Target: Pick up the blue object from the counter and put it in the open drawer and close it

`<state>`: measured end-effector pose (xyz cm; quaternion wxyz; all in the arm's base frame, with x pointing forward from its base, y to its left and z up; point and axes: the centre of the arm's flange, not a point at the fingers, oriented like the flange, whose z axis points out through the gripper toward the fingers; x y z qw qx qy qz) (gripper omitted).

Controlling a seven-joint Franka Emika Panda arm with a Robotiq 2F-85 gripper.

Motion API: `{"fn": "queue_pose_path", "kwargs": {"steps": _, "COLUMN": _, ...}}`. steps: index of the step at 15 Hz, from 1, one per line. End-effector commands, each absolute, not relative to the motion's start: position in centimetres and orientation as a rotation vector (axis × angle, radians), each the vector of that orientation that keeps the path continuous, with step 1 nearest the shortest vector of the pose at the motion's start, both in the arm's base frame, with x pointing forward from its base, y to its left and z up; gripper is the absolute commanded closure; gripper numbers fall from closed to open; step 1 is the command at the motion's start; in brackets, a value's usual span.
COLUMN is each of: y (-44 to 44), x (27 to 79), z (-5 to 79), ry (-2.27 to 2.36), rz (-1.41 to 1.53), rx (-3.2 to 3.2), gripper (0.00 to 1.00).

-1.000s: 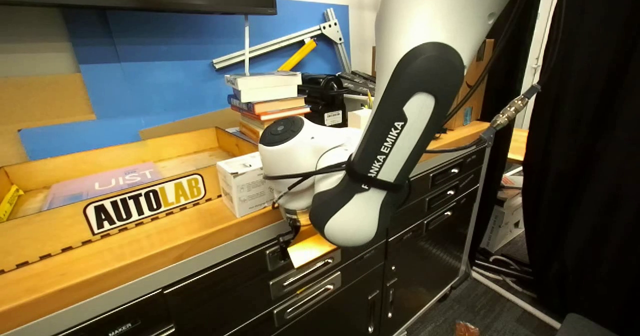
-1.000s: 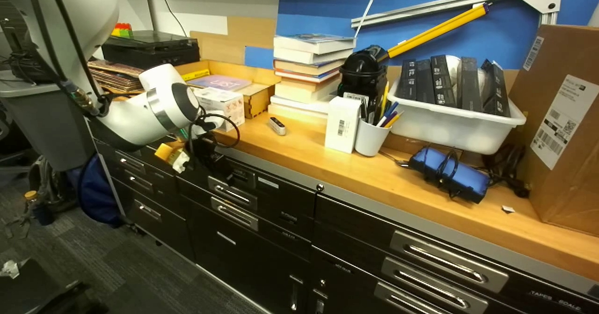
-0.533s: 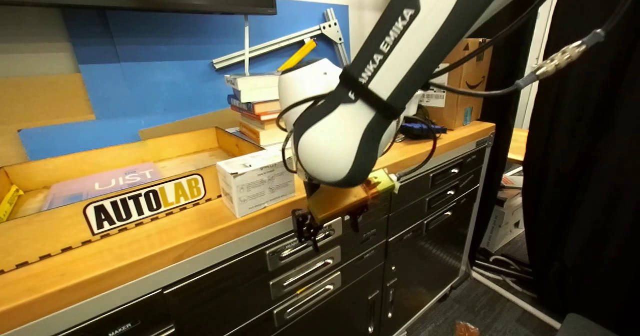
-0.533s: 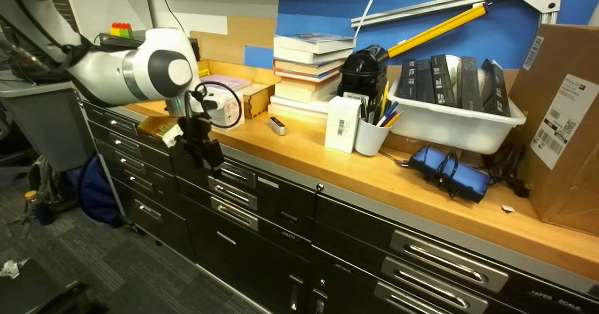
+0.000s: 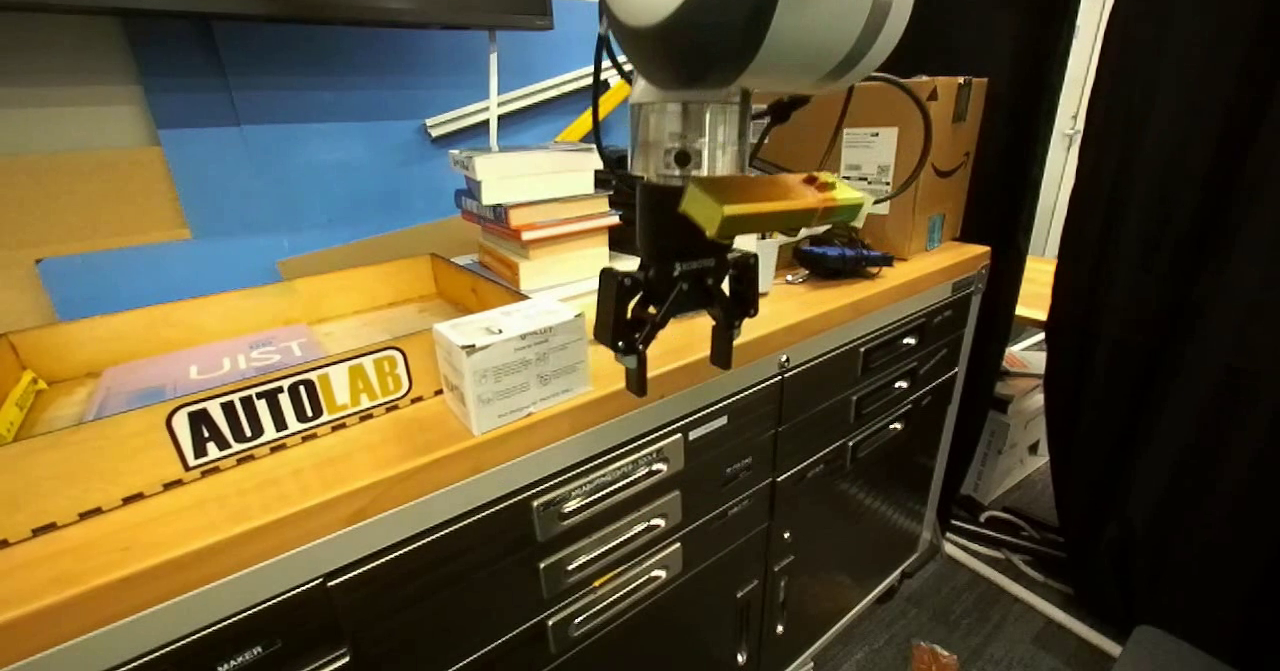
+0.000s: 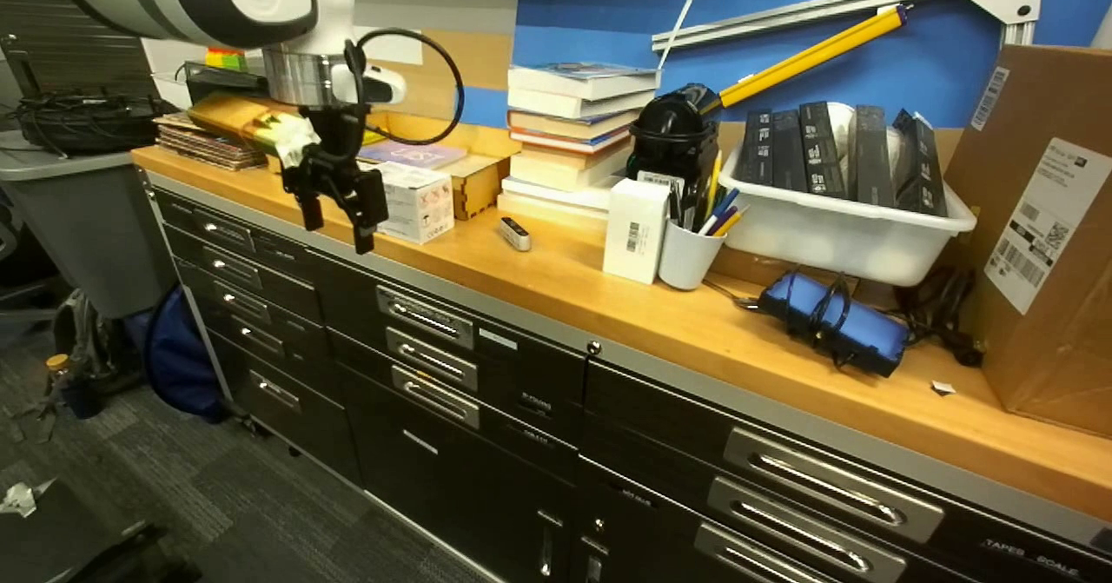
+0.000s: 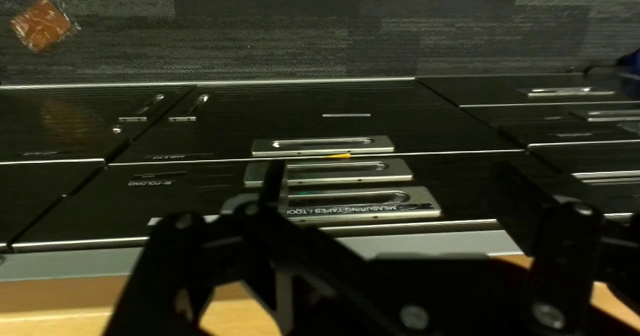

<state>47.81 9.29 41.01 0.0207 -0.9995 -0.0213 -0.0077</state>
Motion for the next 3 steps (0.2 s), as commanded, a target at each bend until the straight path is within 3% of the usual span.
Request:
{"fn": "queue_pose_path", "kwargs": {"steps": 1, "y": 9.3, "x": 47.4, "z": 42.2, "ry": -0.087, "rz": -0.021, "rx": -3.086, "gripper": 0.0}}
{"fn": "queue_pose_path", "kwargs": {"steps": 3, "y": 9.2, "x": 46.7, "z": 43.9, "ry": -0.104, "rz": -0.029, "rx": -3.075, "gripper": 0.0}}
